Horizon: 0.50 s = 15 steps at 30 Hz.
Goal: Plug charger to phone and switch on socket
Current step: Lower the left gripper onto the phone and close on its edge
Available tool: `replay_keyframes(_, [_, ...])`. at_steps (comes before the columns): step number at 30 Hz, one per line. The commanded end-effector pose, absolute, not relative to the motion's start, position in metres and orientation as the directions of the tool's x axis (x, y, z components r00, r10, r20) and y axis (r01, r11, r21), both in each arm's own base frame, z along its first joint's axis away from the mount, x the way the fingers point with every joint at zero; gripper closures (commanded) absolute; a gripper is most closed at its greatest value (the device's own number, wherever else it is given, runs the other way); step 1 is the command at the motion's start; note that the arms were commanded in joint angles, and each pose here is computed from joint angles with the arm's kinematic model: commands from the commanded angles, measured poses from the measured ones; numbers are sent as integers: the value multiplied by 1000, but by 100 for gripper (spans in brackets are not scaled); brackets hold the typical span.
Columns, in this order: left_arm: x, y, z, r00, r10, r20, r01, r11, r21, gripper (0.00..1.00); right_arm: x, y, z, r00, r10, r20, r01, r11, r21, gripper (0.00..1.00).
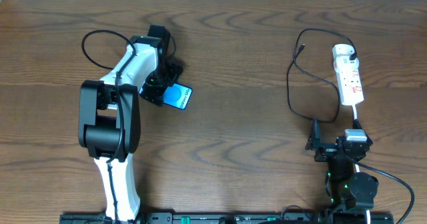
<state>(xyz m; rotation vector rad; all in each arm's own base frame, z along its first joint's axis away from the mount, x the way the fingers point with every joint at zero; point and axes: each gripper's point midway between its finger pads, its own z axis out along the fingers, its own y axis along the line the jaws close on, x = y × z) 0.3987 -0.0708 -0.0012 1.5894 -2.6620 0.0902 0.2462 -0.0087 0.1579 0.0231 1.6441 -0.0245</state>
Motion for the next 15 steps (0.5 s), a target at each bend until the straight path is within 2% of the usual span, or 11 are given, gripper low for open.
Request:
replay_keyframes(1, [394,-67,-7,-459,-886,58,-888,460,-6,9,246,-9,157,-74,17,-997,33,999,15,1])
replay_keyframes(4, [394,-67,-7,-460,-886,58,-888,460,-5,17,246,-9,157,-74,17,-997,33,999,15,1])
replay_keyframes(15, [394,-67,-7,-501,-864,60,-865,501,-9,23,246,-9,157,-74,17,-997,33,999,15,1])
